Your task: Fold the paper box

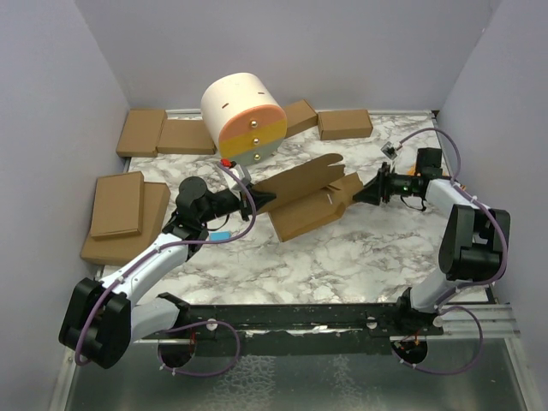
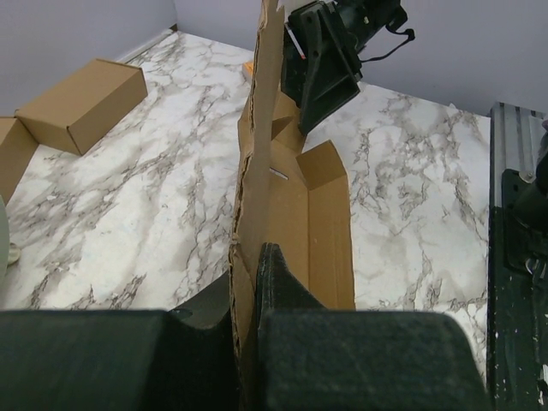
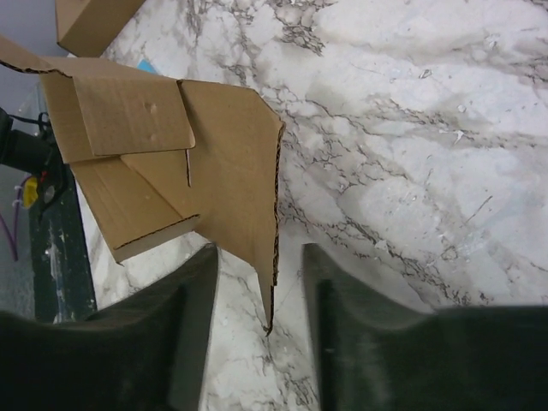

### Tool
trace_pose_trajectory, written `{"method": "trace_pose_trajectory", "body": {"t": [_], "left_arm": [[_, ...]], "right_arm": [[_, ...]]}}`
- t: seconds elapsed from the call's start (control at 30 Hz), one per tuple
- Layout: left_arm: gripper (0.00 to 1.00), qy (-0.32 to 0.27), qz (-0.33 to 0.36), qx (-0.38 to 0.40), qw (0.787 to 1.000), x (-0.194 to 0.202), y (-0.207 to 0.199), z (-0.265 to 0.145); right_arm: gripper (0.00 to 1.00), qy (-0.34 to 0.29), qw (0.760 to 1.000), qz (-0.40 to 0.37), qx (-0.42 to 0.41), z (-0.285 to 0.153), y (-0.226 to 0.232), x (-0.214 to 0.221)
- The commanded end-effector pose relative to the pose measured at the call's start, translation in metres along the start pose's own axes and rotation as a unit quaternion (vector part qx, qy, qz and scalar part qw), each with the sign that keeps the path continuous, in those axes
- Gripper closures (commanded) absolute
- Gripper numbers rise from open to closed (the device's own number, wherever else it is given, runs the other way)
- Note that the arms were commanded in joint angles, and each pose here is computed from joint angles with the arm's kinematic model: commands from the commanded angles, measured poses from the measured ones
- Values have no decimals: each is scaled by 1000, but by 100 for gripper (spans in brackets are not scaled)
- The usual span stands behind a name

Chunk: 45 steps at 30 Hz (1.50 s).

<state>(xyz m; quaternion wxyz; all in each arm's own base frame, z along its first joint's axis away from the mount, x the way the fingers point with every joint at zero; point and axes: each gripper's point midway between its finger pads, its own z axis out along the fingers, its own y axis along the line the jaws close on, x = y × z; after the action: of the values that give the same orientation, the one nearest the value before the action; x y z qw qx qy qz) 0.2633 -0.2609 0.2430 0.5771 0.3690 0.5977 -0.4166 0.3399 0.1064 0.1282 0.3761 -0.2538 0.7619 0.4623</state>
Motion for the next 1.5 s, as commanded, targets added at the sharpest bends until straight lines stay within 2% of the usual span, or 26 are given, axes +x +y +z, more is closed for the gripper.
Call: {"method": "trace_pose_trajectory", "body": {"t": [0.0, 0.17, 0.33, 0.47, 0.67, 1.17, 1.47], "left_arm": [[100, -22, 16, -2, 1000, -14, -1, 1], [100, -21, 14, 0, 1000, -14, 0, 3], [100, -16, 12, -10, 1000, -16, 6, 9], [100, 4, -6, -46, 999, -13, 21, 18], [100, 4, -46, -86, 995, -9, 36, 36], [100, 14, -29, -102, 994, 6, 37, 61], [100, 53, 2, -81, 995, 28, 35, 76]], "right_arm": [[66, -3, 1000, -27, 15, -1, -4, -15], [87, -14, 999, -47, 9, -4, 5, -25], [98, -23, 996, -82, 22, -6, 13, -37], [99, -16, 993, -110, 38, 1, 18, -42], [99, -12, 989, -126, 81, 7, 12, -46], [99, 18, 979, -154, 136, 29, 1, -38], [97, 45, 982, -138, 125, 41, -9, -19]]}}
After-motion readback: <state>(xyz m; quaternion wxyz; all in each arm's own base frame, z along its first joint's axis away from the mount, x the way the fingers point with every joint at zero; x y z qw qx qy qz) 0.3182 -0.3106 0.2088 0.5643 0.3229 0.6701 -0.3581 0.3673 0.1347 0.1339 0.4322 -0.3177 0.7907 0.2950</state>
